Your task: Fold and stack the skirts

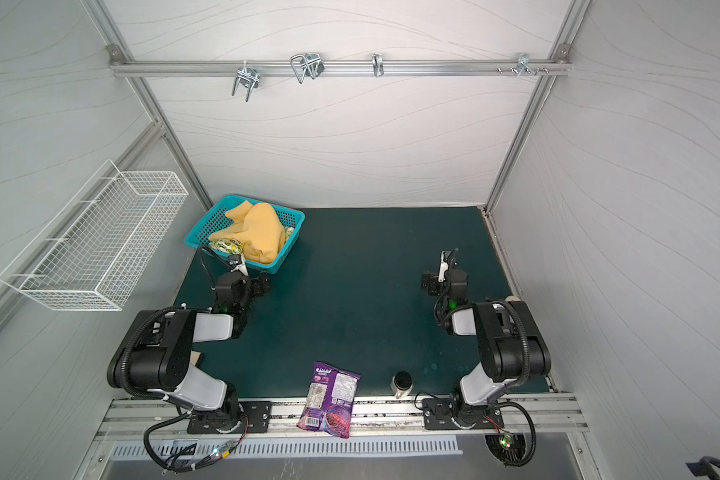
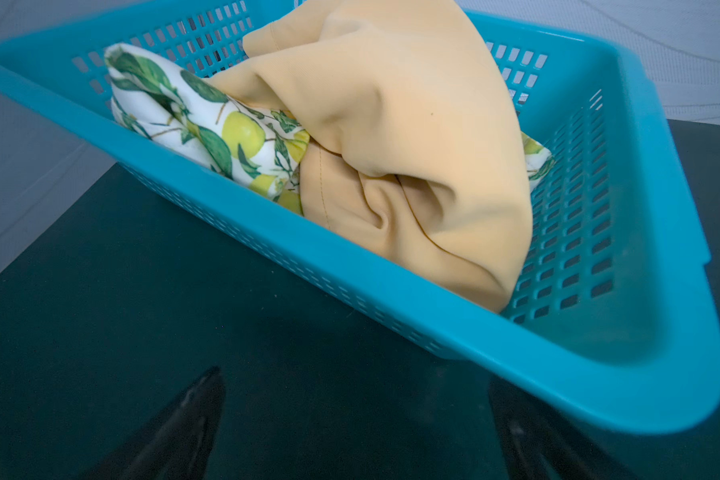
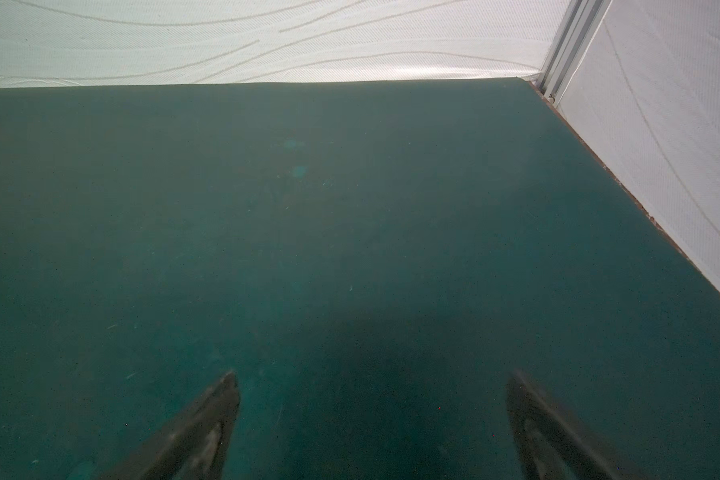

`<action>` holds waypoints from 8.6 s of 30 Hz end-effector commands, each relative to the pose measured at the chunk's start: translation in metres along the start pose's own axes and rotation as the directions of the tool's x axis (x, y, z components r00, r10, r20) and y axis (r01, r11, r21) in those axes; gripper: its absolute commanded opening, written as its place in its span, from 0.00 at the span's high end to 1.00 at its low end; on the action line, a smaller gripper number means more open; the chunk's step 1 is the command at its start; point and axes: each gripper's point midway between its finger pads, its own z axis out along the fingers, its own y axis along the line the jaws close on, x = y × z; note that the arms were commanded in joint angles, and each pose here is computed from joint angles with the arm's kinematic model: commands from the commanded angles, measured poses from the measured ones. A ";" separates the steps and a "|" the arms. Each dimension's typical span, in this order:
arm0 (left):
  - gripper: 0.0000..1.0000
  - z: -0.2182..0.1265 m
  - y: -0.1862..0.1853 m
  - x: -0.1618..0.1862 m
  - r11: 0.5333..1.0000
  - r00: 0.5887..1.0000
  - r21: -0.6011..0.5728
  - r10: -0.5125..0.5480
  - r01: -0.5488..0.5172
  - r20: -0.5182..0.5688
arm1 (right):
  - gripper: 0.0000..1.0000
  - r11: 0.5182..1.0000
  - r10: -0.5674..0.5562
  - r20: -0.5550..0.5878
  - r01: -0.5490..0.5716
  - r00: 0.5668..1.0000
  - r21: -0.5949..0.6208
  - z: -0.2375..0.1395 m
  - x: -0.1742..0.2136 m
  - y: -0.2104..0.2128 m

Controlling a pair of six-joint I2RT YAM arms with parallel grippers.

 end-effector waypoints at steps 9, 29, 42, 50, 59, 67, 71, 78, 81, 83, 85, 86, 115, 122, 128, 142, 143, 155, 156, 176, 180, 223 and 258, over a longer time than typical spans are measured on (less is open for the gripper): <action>0.01 -0.011 -0.005 -0.022 0.997 0.990 -0.062 0.058 -0.050 0.130 | 0.01 0.993 -0.007 0.081 -0.003 0.997 0.115 -0.011 -0.010 -0.011; 0.01 -0.059 -0.060 -0.045 0.961 0.956 -0.082 0.271 -0.263 0.115 | 0.01 0.978 -0.076 0.189 0.037 0.979 0.206 -0.065 -0.040 0.001; 0.01 -0.073 -0.097 -0.112 0.996 0.995 0.065 0.068 -0.064 -0.071 | 0.01 0.987 0.153 0.068 -0.156 0.986 0.040 -0.103 -0.099 0.024; 0.01 -0.026 -0.102 -0.142 0.988 0.967 -0.101 0.089 -0.116 -0.239 | 0.01 0.974 0.196 -0.182 -0.213 0.964 -0.082 -0.101 -0.116 0.062; 0.03 0.026 -0.062 -0.118 0.966 0.899 -0.183 -0.238 0.181 -0.368 | 0.01 0.964 0.182 -0.286 -0.228 0.941 -0.136 -0.085 -0.109 0.092; 0.04 0.048 -0.041 -0.102 0.926 0.843 -0.250 -0.364 0.282 -0.396 | 0.01 0.967 0.160 -0.318 -0.213 0.934 -0.139 -0.077 -0.100 0.107; 0.06 0.060 -0.040 -0.096 0.922 0.835 -0.270 -0.370 0.277 -0.407 | 0.01 0.968 0.150 -0.322 -0.205 0.935 -0.143 -0.078 -0.102 0.112; 0.13 0.081 -0.042 -0.075 0.911 0.796 -0.294 -0.398 0.287 -0.456 | 0.01 0.968 0.122 -0.317 -0.183 0.941 -0.170 -0.085 -0.103 0.118; 0.21 0.088 -0.042 -0.069 0.910 0.798 -0.295 -0.401 0.291 -0.450 | 0.01 0.971 0.109 -0.328 -0.172 0.938 -0.169 -0.086 -0.100 0.117; 0.31 0.092 -0.045 -0.067 0.913 0.799 -0.276 -0.399 0.301 -0.450 | 0.01 0.969 0.108 -0.329 -0.174 0.938 -0.177 -0.088 -0.100 0.118; 0.50 0.097 -0.051 -0.063 0.919 0.794 -0.252 -0.390 0.304 -0.467 | 0.01 0.966 0.114 -0.327 -0.181 0.938 -0.184 -0.091 -0.101 0.119; 0.58 0.099 -0.052 -0.062 0.919 0.791 -0.250 -0.390 0.304 -0.471 | 0.01 0.965 0.116 -0.325 -0.184 0.939 -0.187 -0.092 -0.102 0.119; 1.00 0.002 -0.109 -0.204 0.897 0.891 0.171 -0.349 0.407 -0.290 | 0.01 0.950 0.051 -0.219 -0.115 0.974 -0.289 -0.115 -0.136 0.145; 1.00 -0.056 -0.138 -0.247 0.879 0.945 0.357 -0.259 0.316 -0.199 | 0.01 0.941 -0.015 -0.162 -0.040 0.987 -0.335 -0.128 -0.146 0.160; 1.00 -0.122 -0.170 -0.273 0.828 0.973 0.511 -0.195 0.231 -0.124 | 0.01 0.940 -0.016 -0.118 -0.025 0.993 -0.339 -0.140 -0.158 0.163; 1.00 -0.235 -0.240 -0.268 0.616 0.985 0.769 -0.120 0.173 -0.125 | 0.01 0.958 0.062 0.051 -0.045 0.997 -0.285 -0.191 -0.194 0.124; 1.00 -0.240 -0.246 -0.263 0.603 0.986 0.781 -0.102 0.164 -0.128 | 0.01 0.958 0.068 0.062 -0.048 0.996 -0.283 -0.195 -0.196 0.120; 1.00 -0.231 -0.298 -0.198 0.551 0.982 0.822 0.027 0.143 -0.189 | 0.01 0.957 0.088 0.054 -0.069 0.995 -0.282 -0.203 -0.179 0.110; 1.00 -0.225 -0.303 -0.195 0.554 0.980 0.820 0.037 0.142 -0.195 | 0.01 0.958 0.089 0.053 -0.071 0.995 -0.278 -0.202 -0.178 0.110; 1.00 -0.142 -0.379 -0.171 0.650 0.996 0.759 0.032 0.039 -0.078 | 0.01 0.983 0.095 0.049 -0.086 0.994 -0.161 -0.202 -0.182 0.079; 1.00 -0.116 -0.354 -0.055 0.687 0.980 0.711 -0.010 0.150 -0.198 | 0.01 0.973 0.121 -0.018 -0.122 0.993 -0.195 -0.193 -0.161 0.090; 0.01 -0.063 -0.280 -0.036 0.903 0.806 0.386 0.082 0.189 -0.587 | 0.03 0.908 -0.064 -0.528 -0.171 0.847 -0.384 -0.079 -0.031 0.165; 0.04 -0.034 -0.241 -0.013 0.956 0.557 0.142 -0.027 0.258 -0.830 | 0.20 0.670 -0.447 -0.213 0.167 0.869 -0.724 -0.048 -0.004 0.260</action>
